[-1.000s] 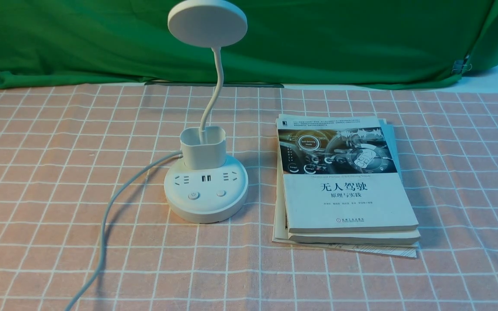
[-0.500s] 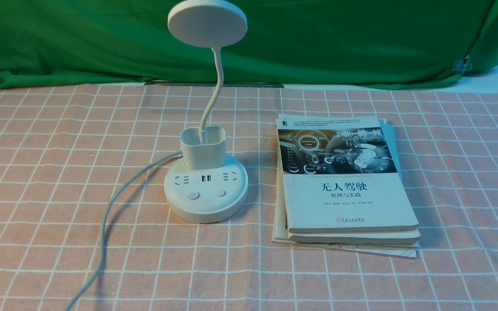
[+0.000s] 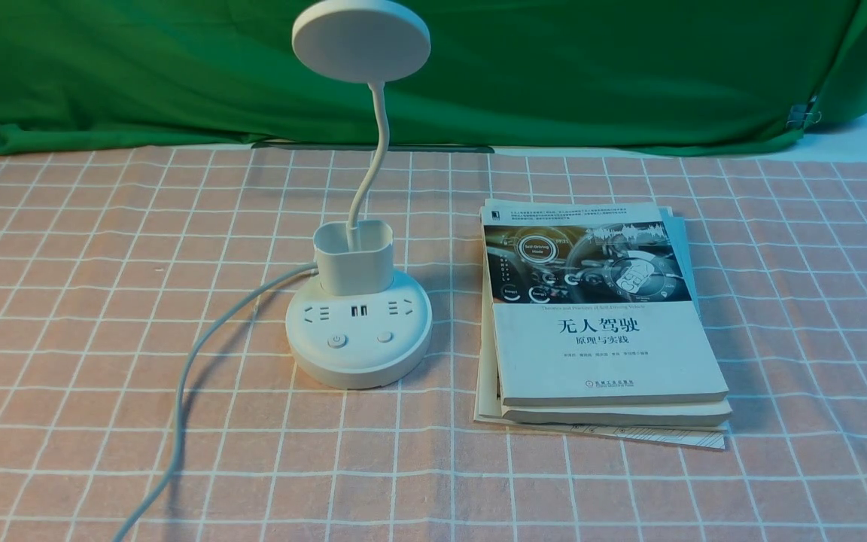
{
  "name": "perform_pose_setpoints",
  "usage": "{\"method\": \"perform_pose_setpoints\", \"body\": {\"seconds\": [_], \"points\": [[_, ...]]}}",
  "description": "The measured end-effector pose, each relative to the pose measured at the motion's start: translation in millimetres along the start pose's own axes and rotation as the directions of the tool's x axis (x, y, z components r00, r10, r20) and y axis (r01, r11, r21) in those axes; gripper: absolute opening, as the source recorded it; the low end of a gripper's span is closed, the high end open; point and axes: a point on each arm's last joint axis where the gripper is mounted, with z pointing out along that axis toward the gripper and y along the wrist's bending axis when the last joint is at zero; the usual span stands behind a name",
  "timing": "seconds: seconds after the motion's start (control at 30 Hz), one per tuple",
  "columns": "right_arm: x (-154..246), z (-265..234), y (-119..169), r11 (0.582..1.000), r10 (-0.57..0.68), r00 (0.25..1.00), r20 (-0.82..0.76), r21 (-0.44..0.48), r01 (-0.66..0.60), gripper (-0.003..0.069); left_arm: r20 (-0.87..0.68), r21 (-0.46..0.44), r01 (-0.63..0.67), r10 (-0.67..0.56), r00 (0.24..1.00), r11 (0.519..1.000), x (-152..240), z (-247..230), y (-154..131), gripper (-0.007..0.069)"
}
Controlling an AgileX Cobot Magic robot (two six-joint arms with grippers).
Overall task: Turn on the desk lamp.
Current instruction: Use the left arm to press the button switch on the lamp holder
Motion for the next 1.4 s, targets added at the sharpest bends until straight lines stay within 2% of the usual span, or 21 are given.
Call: {"method": "perform_pose_setpoints", "body": {"seconds": [0.07,0.23,0.3,0.33,0.43,0.53,0.57,0.6,0.63,0.67,0.73,0.77,0.83,0.9,0.93,1.0,1.03,1.13,1.2,1.27,1.4], "points": [[0,0,0,1.000,0.000,1.000,0.000,0.000,0.000,0.0241,0.004,0.007,0.000,0.000,1.000,1.000,0,0,-1,0.0022],[0,0,0,1.000,0.000,1.000,0.000,0.000,0.000,0.0241,-0.018,0.074,-0.179,0.181,0.983,0.981,-1,1,-18,0.0022],[0,0,0,1.000,0.000,1.000,0.000,0.000,0.000,0.0241,-0.033,0.094,-0.344,0.349,0.937,0.934,-9,1,-53,0.0022],[0,0,0,1.000,0.000,1.000,0.000,0.000,0.000,0.0241,-0.043,0.077,-0.371,0.375,0.926,0.926,-10,1,-55,0.0022],[0,0,0,1.000,0.000,1.000,0.000,0.000,0.000,0.0241,-0.150,-0.100,-0.596,0.580,0.800,0.797,-28,7,-91,0.0022],[0,0,0,1.000,0.000,1.000,0.000,0.000,0.000,0.0241,-0.378,-0.231,-0.767,0.671,0.638,0.599,-38,19,-106,0.0022],[0,0,0,1.000,0.000,1.000,0.000,0.000,0.000,0.0241,-0.448,-0.241,-0.808,0.677,0.584,0.537,-41,23,-112,0.0022],[0,0,0,1.000,0.000,1.000,0.000,0.000,0.000,0.0241,-0.575,-0.246,-0.865,0.653,0.493,0.437,-42,31,-111,0.0022],[0,0,0,1.000,0.000,1.000,0.000,0.000,0.000,0.0241,-0.606,-0.241,-0.879,0.643,0.467,0.411,-43,34,-115,0.0022],[0,0,0,1.000,0.000,1.000,0.000,0.000,0.000,0.0241,-0.763,-0.209,-0.931,0.546,0.347,0.300,-42,46,-112,0.0022],[0,0,0,1.000,0.000,1.000,0.000,0.000,0.000,0.0241,-0.828,-0.187,-0.948,0.478,0.294,0.259,-42,52,-112,0.0022],[0,0,0,1.000,0.000,1.000,0.000,0.000,0.000,0.0241,-0.879,-0.146,-0.963,0.417,0.231,0.227,-39,64,-110,0.0022],[0,0,0,1.000,0.000,1.000,0.000,0.000,0.000,0.0241,-0.924,-0.092,-0.971,0.346,0.166,0.220,-33,82,-104,0.0022],[0,0,0,1.000,0.000,1.000,0.000,0.000,0.000,0.0241,-0.953,-0.011,-0.967,0.289,0.087,0.256,-23,96,-97,0.0022],[0,0,0,1.000,0.000,1.000,0.000,0.000,0.000,0.0241,-0.967,0.055,-0.953,0.255,0.024,0.297,-15,104,-91,0.0022],[0,0,0,1.000,0.000,1.000,0.000,0.000,0.000,0.0241,-0.976,0.093,-0.928,0.216,-0.014,0.361,-4,112,-85,0.0022],[0,0,0,1.000,0.000,1.000,0.000,0.000,0.000,0.0241,-0.981,0.155,-0.881,0.177,-0.083,0.448,13,123,-76,0.0022],[0,0,0,1.000,0.000,1.000,0.000,0.000,0.000,0.0241,-0.969,0.245,-0.785,0.165,-0.183,0.569,47,141,-65,0.0022],[0,0,0,1.000,0.000,1.000,0.000,0.000,0.000,0.0241,-0.966,0.260,-0.771,0.157,-0.208,0.581,57,147,-61,0.0022],[0,0,0,1.000,0.000,1.000,0.000,0.000,0.000,0.0241,-0.946,0.323,-0.735,0.177,-0.273,0.597,86,162,-55,0.0022],[0,0,0,1.000,0.000,1.000,0.000,0.000,0.000,0.0241,-0.914,0.403,-0.690,0.232,-0.333,0.601,129,183,-49,0.0022]]}}
